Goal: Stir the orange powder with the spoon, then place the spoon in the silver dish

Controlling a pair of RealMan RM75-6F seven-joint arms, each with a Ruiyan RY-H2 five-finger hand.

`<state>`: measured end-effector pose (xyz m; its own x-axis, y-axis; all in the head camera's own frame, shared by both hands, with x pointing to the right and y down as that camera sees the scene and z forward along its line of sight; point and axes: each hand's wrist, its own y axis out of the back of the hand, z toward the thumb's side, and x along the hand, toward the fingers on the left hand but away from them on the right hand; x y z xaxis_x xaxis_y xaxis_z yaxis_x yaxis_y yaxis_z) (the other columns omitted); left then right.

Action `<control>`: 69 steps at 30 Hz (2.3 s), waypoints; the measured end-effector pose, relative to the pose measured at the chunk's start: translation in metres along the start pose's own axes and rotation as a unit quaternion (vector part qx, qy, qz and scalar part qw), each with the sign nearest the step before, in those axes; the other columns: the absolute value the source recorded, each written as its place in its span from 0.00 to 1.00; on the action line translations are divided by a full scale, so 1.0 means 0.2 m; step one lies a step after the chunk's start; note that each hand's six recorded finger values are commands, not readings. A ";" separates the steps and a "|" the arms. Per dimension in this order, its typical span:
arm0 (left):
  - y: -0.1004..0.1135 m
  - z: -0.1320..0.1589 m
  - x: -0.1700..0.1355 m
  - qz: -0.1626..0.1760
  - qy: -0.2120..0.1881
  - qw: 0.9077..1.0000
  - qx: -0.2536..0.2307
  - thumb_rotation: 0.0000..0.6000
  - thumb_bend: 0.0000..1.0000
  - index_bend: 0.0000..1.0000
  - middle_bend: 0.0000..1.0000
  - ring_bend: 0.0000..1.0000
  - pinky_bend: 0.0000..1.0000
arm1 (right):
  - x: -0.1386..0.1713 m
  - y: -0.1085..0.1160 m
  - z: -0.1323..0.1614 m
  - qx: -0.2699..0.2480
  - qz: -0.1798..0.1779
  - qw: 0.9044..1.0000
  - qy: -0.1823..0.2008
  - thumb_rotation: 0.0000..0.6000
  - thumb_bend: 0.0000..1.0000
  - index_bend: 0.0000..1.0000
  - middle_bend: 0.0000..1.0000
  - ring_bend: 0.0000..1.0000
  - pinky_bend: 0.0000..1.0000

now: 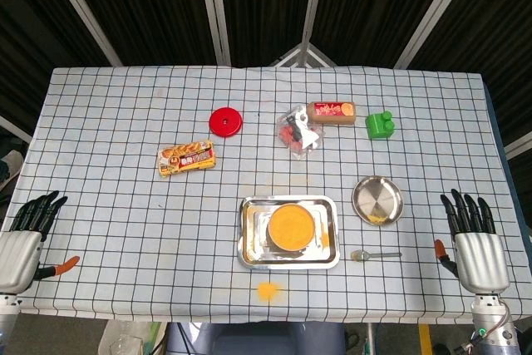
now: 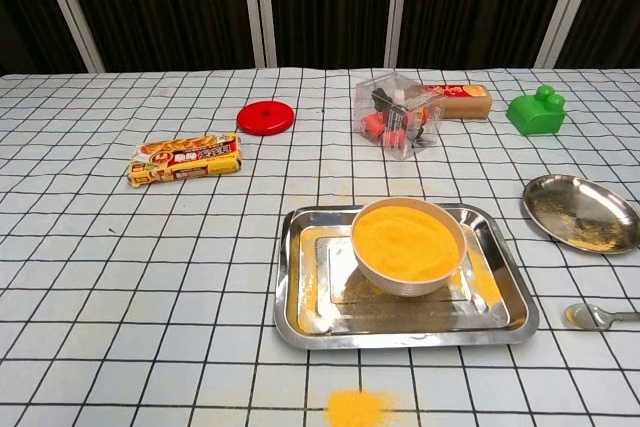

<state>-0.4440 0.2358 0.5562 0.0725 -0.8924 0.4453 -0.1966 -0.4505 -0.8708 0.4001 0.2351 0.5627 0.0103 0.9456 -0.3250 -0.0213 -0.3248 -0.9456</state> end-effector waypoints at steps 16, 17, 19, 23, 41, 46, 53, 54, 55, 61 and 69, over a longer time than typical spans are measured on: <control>0.01 0.00 0.00 0.006 -0.002 1.000 0.000 1.00 0.00 0.00 0.00 0.00 0.00 | 0.01 -0.10 0.07 -0.041 0.044 0.998 0.006 1.00 0.42 0.21 0.00 0.00 0.00; 0.01 0.00 0.00 0.006 -0.002 1.000 0.000 1.00 0.00 0.00 0.00 0.00 0.00 | 0.01 -0.12 0.08 -0.044 0.051 0.998 0.007 1.00 0.42 0.27 0.01 0.00 0.00; 0.01 0.00 0.00 0.007 -0.001 1.000 -0.001 1.00 0.00 0.00 0.00 0.00 0.00 | 0.02 -0.17 0.11 -0.046 0.070 0.996 0.009 1.00 0.42 0.39 0.05 0.00 0.00; 0.01 0.00 0.00 0.008 -0.001 1.000 -0.002 1.00 0.00 0.00 0.00 0.00 0.00 | 0.03 -0.28 0.15 -0.030 0.098 0.995 0.017 1.00 0.42 0.46 0.10 0.00 0.00; 0.00 0.00 0.00 0.004 0.001 1.000 0.000 1.00 0.00 0.00 0.00 0.00 0.00 | 0.04 -0.56 0.22 0.013 0.138 0.990 0.034 1.00 0.42 0.47 0.11 0.00 0.00; 0.00 0.00 0.00 0.003 0.001 1.000 0.000 1.00 0.00 0.00 0.00 0.00 0.00 | 0.03 -0.60 0.22 0.016 0.145 0.989 0.031 1.00 0.42 0.50 0.12 0.00 0.00; 0.00 0.00 0.00 0.003 0.001 1.000 0.000 1.00 0.00 0.00 0.00 0.00 0.00 | 0.04 -0.65 0.24 0.024 0.155 0.987 0.038 1.00 0.42 0.50 0.12 0.00 0.00; 0.00 0.00 0.00 0.003 0.002 1.000 0.000 1.00 0.00 0.00 0.00 0.00 0.00 | 0.04 -0.65 0.24 0.026 0.155 0.987 0.038 1.00 0.42 0.50 0.12 0.00 0.00; 0.00 0.00 0.00 0.003 0.002 1.000 0.000 1.00 0.00 0.00 0.00 0.00 0.00 | 0.04 -0.66 0.24 0.027 0.156 0.987 0.038 1.00 0.42 0.50 0.12 0.00 0.00; 0.00 0.00 0.00 0.003 0.002 1.000 0.000 1.00 0.00 0.00 0.00 0.00 0.00 | 0.02 -0.68 0.23 0.028 0.156 0.987 0.033 1.00 0.42 0.50 0.12 0.00 0.00; 0.00 0.00 0.00 0.003 0.002 1.000 0.000 1.00 0.00 0.00 0.00 0.00 0.00 | 0.01 -0.68 0.24 0.022 0.154 0.987 0.035 1.00 0.42 0.50 0.13 0.00 0.00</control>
<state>-0.4438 0.2352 0.5564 0.0672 -0.8950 0.4410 -0.1967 -0.4452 -0.8735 0.3554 0.2818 0.6905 0.0650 0.7987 -0.5982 -0.0781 -0.5935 -0.8010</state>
